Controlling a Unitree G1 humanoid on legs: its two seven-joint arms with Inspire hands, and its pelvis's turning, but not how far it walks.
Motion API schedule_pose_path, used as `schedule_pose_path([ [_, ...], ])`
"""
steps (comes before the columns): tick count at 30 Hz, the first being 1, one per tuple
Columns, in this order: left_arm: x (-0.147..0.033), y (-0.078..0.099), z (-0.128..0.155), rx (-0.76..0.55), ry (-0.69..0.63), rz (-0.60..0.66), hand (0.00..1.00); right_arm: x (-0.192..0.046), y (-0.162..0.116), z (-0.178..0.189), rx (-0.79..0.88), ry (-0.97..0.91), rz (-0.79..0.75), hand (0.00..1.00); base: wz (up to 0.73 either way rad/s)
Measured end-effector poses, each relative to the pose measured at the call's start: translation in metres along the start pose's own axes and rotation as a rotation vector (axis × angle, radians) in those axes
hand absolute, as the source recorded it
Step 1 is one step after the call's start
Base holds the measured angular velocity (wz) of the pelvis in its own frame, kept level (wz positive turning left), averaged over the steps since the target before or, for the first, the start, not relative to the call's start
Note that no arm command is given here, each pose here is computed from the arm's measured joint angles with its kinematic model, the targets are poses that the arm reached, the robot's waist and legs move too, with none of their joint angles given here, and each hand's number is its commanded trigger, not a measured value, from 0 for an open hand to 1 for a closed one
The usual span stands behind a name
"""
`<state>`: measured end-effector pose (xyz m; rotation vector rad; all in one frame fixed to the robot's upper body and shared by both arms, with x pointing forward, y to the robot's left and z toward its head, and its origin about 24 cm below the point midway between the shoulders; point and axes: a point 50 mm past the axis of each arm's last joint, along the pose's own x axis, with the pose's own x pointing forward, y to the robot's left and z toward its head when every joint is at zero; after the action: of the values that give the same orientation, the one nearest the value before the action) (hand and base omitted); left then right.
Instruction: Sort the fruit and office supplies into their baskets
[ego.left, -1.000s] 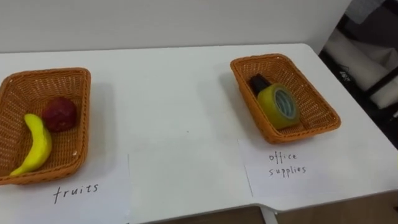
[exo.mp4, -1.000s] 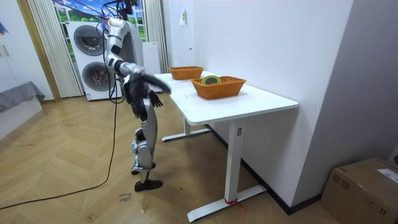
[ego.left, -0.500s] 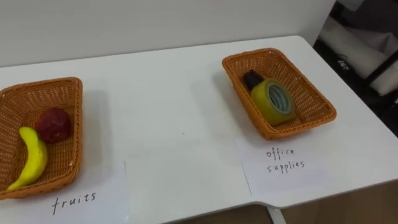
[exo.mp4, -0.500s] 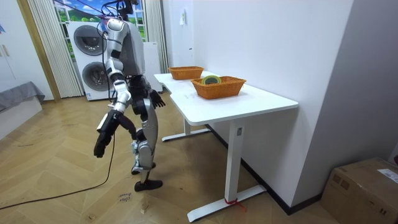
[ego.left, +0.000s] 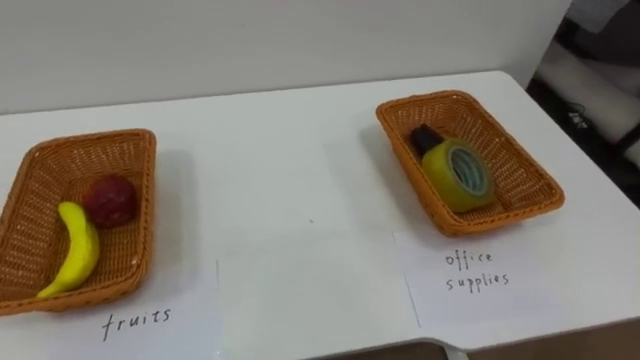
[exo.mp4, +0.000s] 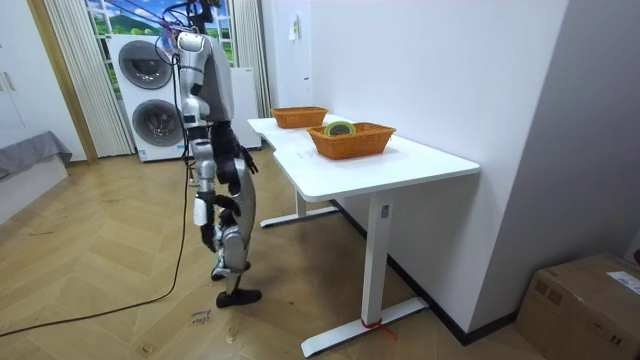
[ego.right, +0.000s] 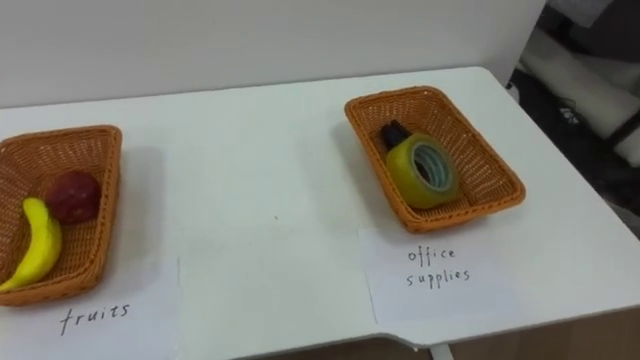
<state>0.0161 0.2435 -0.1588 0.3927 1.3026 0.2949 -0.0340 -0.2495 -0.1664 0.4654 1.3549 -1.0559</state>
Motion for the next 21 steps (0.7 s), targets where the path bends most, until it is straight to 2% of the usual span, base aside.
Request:
schedule_pose_path([
  [6,0.000,-0.003,-0.008,0.047,0.046,-0.008,0.00,-0.003,0.032,0.008,-0.461,-0.074,0.113,0.00,0.05],
  [9,-0.002,-0.009,-0.015,0.084,0.068,-0.028,0.00,-0.006,0.047,0.015,-0.593,-0.126,0.138,0.00,0.16],
  [15,-0.006,-0.017,-0.023,0.103,0.103,-0.048,0.00,-0.012,0.070,0.027,-0.751,-0.227,0.189,0.00,0.11],
  [21,-0.007,-0.022,-0.024,0.156,0.109,-0.059,0.00,-0.012,0.071,0.026,-0.787,-0.231,0.206,0.00,0.09],
])
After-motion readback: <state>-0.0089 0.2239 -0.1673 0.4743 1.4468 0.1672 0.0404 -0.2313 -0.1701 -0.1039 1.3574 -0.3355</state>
